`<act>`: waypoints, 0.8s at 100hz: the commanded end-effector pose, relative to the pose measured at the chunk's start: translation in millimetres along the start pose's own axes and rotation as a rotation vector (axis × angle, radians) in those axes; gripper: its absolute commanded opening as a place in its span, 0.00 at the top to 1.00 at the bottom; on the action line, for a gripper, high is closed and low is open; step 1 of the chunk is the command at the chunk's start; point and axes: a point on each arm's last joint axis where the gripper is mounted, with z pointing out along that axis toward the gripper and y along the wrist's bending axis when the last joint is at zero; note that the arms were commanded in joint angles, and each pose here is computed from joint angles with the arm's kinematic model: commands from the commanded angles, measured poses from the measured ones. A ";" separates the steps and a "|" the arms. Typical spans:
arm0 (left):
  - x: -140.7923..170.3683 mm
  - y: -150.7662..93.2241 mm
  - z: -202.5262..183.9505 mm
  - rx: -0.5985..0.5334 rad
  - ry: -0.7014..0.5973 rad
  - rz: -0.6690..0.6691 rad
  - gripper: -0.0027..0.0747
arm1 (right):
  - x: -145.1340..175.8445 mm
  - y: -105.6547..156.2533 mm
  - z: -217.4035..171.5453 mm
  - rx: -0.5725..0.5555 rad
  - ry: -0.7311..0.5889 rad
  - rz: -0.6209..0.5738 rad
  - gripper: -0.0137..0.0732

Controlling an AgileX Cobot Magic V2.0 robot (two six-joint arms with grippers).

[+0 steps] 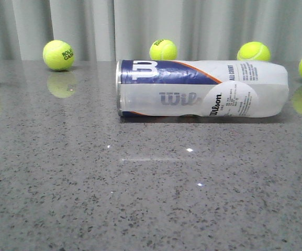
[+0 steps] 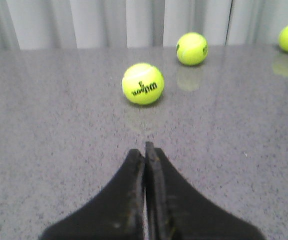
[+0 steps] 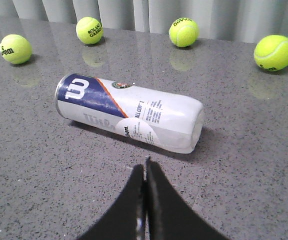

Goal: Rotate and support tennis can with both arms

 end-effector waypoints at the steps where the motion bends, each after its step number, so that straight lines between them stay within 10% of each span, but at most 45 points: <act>1: -23.4 0.7 4.1 0.010 0.050 -0.009 0.99 | -13.5 0.2 -2.1 0.007 -0.088 0.007 0.91; 29: -40.8 0.5 35.1 0.028 0.329 -0.018 0.96 | -13.5 0.2 -2.1 0.007 -0.088 0.007 0.91; 58: -50.9 -7.1 68.6 0.095 0.464 -0.125 0.37 | -13.5 0.2 -2.1 0.007 -0.088 0.007 0.91; 80: -61.2 -33.8 94.5 0.337 0.526 -0.420 0.34 | -13.5 0.2 -2.1 0.007 -0.088 0.007 0.91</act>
